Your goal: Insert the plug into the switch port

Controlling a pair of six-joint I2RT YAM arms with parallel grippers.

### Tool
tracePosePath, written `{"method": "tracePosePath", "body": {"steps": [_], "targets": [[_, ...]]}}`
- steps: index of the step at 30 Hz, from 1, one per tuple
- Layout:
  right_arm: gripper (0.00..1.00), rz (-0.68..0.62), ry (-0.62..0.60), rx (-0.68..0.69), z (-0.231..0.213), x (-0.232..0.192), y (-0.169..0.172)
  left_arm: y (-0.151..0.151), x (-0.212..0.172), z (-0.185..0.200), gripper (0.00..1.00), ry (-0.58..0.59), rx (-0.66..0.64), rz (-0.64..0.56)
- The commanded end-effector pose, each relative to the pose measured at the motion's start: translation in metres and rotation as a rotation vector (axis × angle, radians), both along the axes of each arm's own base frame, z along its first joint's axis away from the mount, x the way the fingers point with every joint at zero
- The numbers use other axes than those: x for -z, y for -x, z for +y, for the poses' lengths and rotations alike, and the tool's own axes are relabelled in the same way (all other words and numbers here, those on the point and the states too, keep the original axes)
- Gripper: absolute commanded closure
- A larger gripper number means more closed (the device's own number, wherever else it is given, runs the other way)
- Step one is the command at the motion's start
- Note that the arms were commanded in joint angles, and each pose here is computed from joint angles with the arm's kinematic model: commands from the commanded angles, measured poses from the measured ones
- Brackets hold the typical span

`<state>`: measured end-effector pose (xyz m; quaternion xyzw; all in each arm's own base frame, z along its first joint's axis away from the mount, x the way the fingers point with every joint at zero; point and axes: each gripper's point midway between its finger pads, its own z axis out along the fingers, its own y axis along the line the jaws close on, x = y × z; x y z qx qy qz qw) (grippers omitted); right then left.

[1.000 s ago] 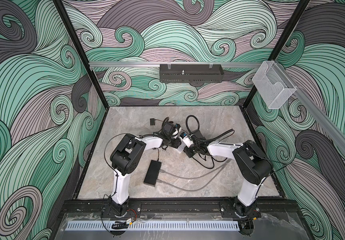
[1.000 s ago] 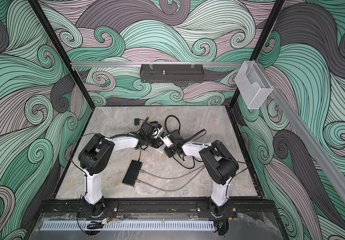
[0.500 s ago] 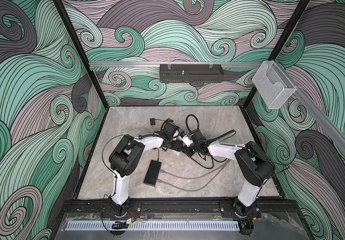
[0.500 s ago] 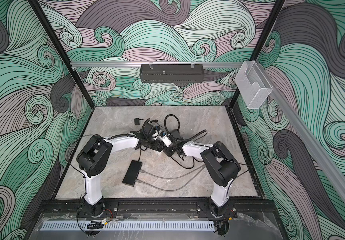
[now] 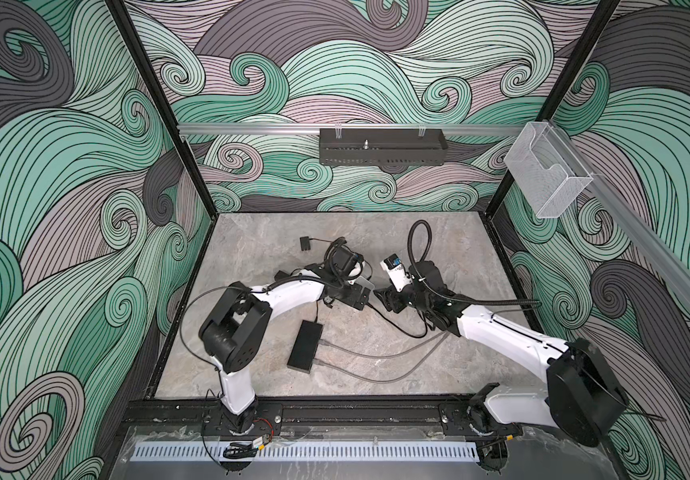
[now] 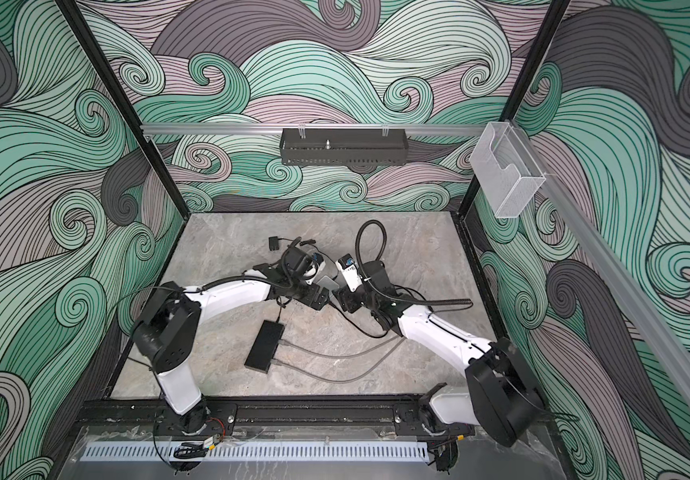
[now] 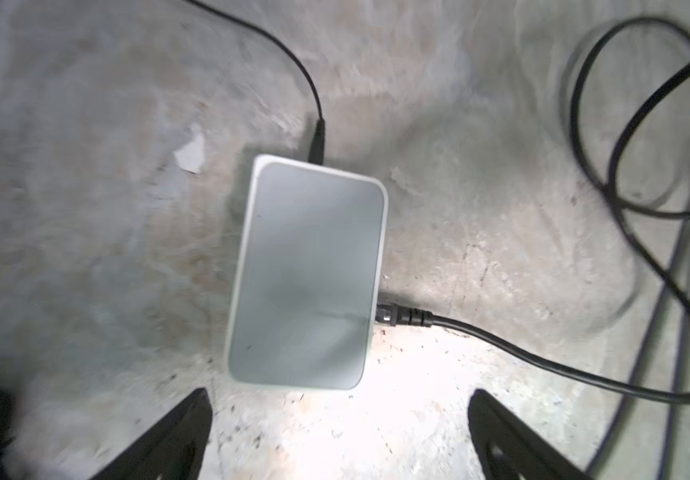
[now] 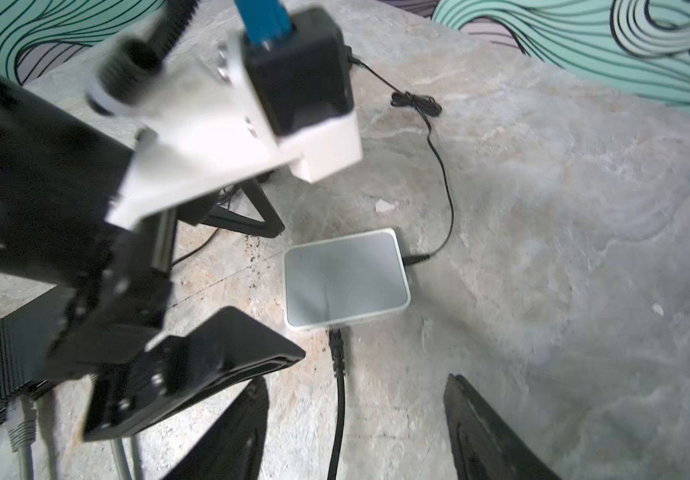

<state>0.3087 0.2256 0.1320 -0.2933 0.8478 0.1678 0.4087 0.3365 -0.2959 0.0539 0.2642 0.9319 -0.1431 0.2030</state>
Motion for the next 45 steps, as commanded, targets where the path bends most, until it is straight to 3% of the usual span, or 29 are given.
{"method": "tracePosePath", "body": {"steps": [1, 10, 18, 34, 41, 45], "targets": [[0.21, 0.094, 0.020, 0.038, -0.019, 0.023, 0.015, 0.000, 0.024, 0.002, 0.01, -0.098, 0.051, 0.048], [0.24, 0.281, -0.021, 0.011, -0.013, 0.051, 0.030, -0.027, 0.023, 0.001, 0.01, -0.181, 0.019, -0.003], [0.27, 0.301, -0.033, 0.022, -0.012, 0.057, 0.031, -0.036, 0.043, 0.006, 0.02, -0.270, 0.025, 0.008], [0.51, 0.442, 0.036, -0.073, 0.006, 0.098, 0.055, -0.046, 0.039, -0.003, 0.13, -0.237, 0.024, -0.007], [0.75, 0.442, 0.040, -0.065, 0.003, 0.100, 0.058, -0.053, 0.038, 0.001, 0.18, -0.248, 0.026, -0.019], [0.80, 0.434, 0.042, -0.061, 0.000, 0.099, 0.060, -0.055, 0.035, 0.002, 0.21, -0.252, 0.046, -0.034]]}}
